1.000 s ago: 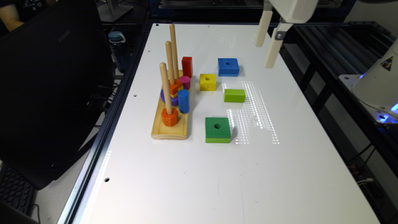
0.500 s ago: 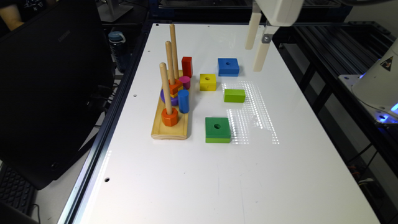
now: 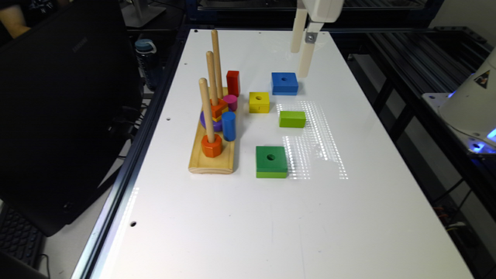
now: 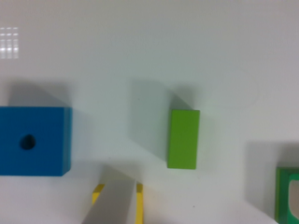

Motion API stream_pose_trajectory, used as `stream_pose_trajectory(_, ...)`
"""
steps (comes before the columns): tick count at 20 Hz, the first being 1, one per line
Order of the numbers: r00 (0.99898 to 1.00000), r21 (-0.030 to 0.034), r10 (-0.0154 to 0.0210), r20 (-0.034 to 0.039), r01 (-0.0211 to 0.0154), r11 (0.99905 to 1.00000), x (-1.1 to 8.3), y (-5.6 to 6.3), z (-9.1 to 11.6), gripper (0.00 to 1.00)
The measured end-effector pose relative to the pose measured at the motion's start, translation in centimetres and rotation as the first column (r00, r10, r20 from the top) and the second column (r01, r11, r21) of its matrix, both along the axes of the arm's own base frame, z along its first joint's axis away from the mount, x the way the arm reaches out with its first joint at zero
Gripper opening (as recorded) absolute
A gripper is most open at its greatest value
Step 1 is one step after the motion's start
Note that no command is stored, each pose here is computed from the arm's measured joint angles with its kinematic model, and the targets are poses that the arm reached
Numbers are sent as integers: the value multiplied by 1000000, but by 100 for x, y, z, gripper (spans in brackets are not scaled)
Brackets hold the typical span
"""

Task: Pick up green block.

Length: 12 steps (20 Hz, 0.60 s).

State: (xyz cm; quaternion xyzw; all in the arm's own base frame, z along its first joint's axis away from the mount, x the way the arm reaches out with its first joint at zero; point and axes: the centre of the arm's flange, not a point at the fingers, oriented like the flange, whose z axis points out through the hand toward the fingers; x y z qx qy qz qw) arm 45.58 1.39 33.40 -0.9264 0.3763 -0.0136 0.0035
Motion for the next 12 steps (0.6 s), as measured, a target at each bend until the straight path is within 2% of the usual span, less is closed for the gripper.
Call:
stream_pose_trajectory(1, 999991, 902, -4354, 97, 4354, 999990, 5, -14, 0, 100)
stream_pose_trajectory(3, 999991, -113, -4111, 1286, 4111, 999992, 11, -35, 5, 100)
stream_pose_trajectory(4, 999974, -293, -7016, 1886, 7016, 999975, 15, -52, 7, 100)
stream_pose_trajectory(5, 999990, -1714, -3919, 2342, 3923, 999991, 17, -67, 9, 100)
stream_pose_trajectory(6, 999990, -2043, -3607, 2562, 3613, 999991, 19, -74, 10, 100)
stream_pose_trajectory(7, 999982, -1043, -5414, 2620, 5417, 999985, 21, -84, 10, 100)
stream_pose_trajectory(8, 999996, -2499, -1338, 2562, 1344, 999996, 22, -85, 9, 100)
stream_pose_trajectory(9, 999997, -2801, 295, 2594, -288, 999996, 22, -73, 9, 100)
stream_pose_trajectory(10, 999989, -2130, -3990, 2531, 3996, 999990, 25, -83, 9, 100)
stream_pose_trajectory(12, 999990, -4619, 3411, 3054, -3397, 999984, 31, -83, 10, 100)
